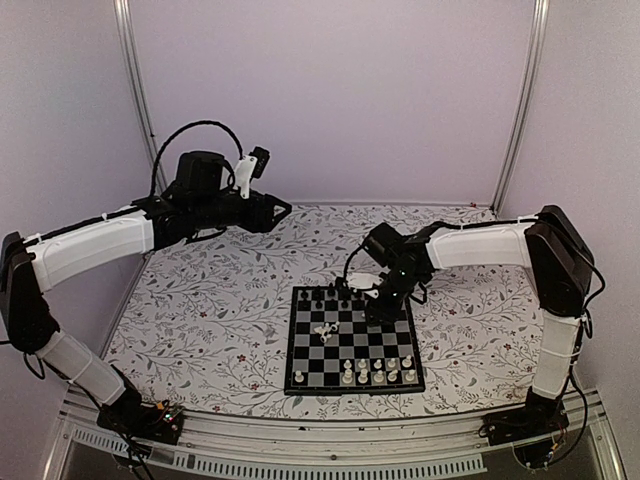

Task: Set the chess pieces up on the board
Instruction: Pick up the chess piece from the chessboard.

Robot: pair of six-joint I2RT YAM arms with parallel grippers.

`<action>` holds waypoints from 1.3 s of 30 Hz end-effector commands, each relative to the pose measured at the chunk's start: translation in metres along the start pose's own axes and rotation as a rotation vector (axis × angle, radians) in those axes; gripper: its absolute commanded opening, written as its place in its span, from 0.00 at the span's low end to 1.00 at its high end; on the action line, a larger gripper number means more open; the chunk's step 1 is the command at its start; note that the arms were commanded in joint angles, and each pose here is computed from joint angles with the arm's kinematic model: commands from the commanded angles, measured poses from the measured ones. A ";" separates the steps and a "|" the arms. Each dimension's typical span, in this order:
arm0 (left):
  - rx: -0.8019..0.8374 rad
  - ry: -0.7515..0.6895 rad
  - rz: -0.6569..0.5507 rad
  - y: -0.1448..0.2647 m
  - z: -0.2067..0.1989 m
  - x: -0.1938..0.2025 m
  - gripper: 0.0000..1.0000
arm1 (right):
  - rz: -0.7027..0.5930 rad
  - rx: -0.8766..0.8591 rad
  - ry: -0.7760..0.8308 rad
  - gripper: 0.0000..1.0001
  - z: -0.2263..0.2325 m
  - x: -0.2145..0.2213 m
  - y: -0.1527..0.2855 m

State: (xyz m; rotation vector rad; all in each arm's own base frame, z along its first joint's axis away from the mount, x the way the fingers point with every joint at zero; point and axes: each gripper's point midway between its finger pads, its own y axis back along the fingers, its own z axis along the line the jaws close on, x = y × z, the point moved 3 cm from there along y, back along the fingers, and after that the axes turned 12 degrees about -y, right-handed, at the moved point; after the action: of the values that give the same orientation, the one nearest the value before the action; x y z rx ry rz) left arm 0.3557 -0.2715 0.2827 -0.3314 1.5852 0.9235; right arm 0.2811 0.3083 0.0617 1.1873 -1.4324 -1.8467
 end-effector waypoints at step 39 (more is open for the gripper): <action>0.085 0.137 0.044 -0.020 -0.013 0.006 0.62 | -0.343 -0.300 0.048 0.07 0.024 -0.033 0.104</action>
State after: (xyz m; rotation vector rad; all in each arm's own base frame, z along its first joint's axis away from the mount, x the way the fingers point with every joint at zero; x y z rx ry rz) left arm 0.3631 -0.2782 0.2712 -0.3163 1.6429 0.9422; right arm 0.2766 0.3127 0.1036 1.2228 -1.2347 -2.0037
